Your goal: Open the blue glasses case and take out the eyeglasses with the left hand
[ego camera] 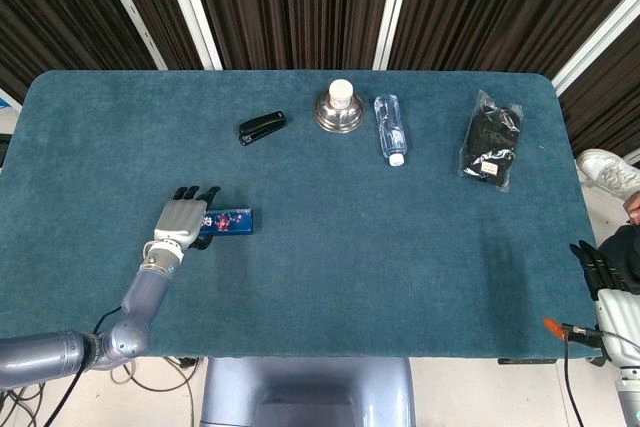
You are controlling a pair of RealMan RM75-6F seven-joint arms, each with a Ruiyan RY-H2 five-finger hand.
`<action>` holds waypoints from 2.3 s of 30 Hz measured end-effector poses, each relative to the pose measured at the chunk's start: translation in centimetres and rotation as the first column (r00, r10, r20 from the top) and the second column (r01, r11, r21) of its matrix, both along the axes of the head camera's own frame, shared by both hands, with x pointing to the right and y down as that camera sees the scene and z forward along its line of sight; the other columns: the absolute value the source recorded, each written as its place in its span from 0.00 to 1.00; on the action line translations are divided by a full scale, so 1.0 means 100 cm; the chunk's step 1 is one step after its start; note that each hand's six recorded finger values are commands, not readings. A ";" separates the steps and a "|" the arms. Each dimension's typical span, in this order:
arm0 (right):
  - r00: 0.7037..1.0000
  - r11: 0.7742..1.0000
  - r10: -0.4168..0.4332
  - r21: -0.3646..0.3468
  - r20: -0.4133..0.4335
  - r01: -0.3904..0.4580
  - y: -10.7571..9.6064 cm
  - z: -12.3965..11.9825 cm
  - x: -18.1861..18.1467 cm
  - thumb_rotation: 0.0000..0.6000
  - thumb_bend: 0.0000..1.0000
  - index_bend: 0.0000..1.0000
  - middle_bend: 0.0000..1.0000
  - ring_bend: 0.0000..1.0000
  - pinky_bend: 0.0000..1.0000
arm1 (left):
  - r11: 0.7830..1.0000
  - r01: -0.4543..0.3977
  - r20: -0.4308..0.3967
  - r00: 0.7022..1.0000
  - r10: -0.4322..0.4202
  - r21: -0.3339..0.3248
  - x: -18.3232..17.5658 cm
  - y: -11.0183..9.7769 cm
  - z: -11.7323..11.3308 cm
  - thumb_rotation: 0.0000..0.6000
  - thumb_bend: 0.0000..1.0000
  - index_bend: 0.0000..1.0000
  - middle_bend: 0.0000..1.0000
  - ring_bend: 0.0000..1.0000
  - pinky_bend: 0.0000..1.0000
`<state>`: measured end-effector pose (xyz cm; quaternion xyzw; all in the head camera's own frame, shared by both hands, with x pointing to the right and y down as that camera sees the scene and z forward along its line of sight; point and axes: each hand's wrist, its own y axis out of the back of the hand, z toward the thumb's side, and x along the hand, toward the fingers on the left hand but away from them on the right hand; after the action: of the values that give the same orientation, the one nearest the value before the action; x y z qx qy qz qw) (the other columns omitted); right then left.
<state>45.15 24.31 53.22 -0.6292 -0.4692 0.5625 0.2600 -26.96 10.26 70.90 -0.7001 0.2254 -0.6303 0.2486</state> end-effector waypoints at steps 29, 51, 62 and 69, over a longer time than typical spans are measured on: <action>1.000 1.000 0.001 -0.001 -0.001 -0.001 0.000 0.000 0.000 1.00 0.20 0.00 0.00 0.00 0.20 | 1.000 -0.002 -0.016 1.000 0.002 -0.003 0.003 0.002 0.002 1.00 0.46 0.02 0.26 0.00 0.02; 1.000 1.000 0.003 -0.001 -0.001 -0.003 0.000 0.000 0.000 1.00 0.20 0.00 0.00 0.00 0.20 | 1.000 0.001 -0.021 1.000 -0.001 0.008 0.004 -0.003 0.003 1.00 0.49 0.03 0.27 0.00 0.02; 1.000 1.000 0.005 -0.001 -0.001 -0.005 0.000 0.000 0.000 1.00 0.20 0.00 0.00 0.00 0.20 | 1.000 0.002 -0.019 1.000 -0.002 0.000 0.003 -0.003 0.005 1.00 0.57 0.03 0.26 0.00 0.02; 1.000 1.000 0.005 -0.002 -0.002 -0.005 0.000 0.000 0.000 1.00 0.20 0.00 0.00 0.00 0.20 | 1.000 -0.006 -0.017 1.000 0.006 -0.009 0.004 -0.002 0.006 1.00 0.63 0.03 0.26 0.00 0.02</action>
<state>45.14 24.29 53.22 -0.6279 -0.4699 0.5641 0.2584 -26.56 10.06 71.46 -0.7074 0.2226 -0.6243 0.2456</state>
